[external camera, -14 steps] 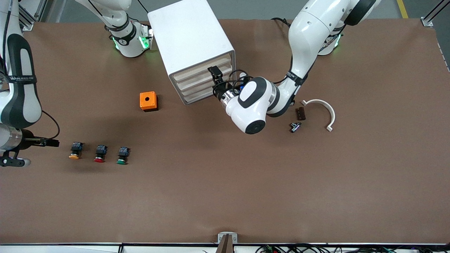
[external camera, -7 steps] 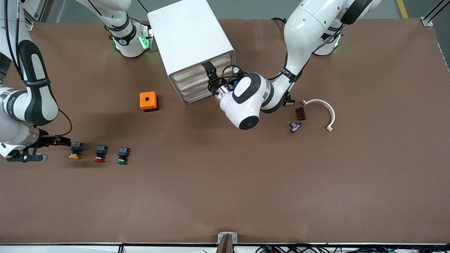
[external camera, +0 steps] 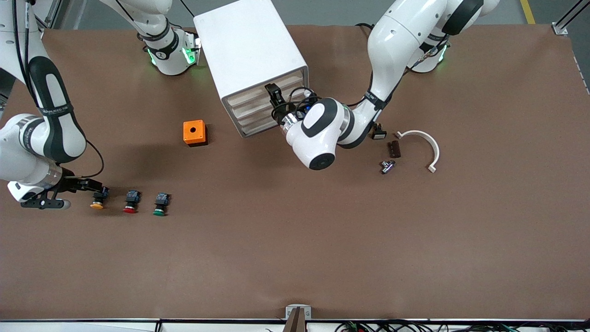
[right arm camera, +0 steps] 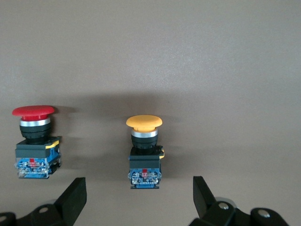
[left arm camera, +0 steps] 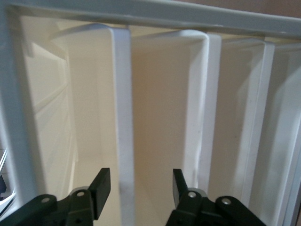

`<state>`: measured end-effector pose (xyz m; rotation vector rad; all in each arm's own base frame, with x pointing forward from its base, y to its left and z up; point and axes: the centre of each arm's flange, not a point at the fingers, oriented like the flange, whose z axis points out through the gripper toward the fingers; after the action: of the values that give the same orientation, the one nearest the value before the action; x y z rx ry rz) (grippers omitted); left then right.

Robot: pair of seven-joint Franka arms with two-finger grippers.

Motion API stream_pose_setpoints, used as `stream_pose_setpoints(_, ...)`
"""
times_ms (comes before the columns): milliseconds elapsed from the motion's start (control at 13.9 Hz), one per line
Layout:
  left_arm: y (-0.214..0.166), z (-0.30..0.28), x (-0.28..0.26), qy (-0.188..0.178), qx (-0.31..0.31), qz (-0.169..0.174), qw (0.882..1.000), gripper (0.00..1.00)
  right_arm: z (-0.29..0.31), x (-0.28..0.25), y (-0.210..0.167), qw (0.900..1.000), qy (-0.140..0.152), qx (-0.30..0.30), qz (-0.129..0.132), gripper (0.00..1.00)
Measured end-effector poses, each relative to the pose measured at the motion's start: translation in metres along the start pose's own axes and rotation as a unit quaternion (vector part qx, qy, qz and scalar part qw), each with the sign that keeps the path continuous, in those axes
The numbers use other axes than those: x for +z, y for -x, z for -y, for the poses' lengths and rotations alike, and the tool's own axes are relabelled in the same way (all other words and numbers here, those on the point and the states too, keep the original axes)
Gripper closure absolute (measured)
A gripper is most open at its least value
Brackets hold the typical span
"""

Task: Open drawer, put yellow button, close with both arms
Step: 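Pull the drawer open with the left gripper while the right gripper grasps the yellow button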

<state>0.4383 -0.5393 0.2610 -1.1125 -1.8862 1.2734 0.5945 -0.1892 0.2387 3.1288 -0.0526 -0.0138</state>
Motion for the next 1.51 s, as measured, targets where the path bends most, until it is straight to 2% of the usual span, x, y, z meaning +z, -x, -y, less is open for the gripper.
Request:
stream_pose_setpoints(144, 0.001, -0.005, 0.006, -0.001, -0.003, -0.002, 1.000, 0.40, 0.000, 0.008, 0.000, 1.000, -0.003, 0.005, -0.004, 0.00)
stream_pose_setpoints(216, 0.001, -0.005, 0.005, -0.003, -0.003, -0.001, 1.000, 0.47, 0.001, 0.012, 0.000, 1.000, -0.008, 0.011, -0.007, 0.00)
stream_pose_setpoints(504, 0.004, 0.010, -0.001, -0.007, 0.006, 0.003, 1.000, 0.87, 0.001, 0.030, 0.000, 1.000, -0.014, 0.023, -0.009, 0.00)
stream_pose_setpoints(792, -0.003, 0.002, -0.032, -0.001, 0.000, 0.023, 1.000, 0.86, 0.003, 0.040, 0.001, 1.000, -0.015, 0.024, -0.005, 0.00)
stream_pose_setpoints(1511, -0.023, -0.012, -0.133, 0.051, -0.002, 0.082, 0.995, 0.86, 0.004, 0.055, 0.004, 1.000, -0.017, 0.023, 0.006, 0.00)
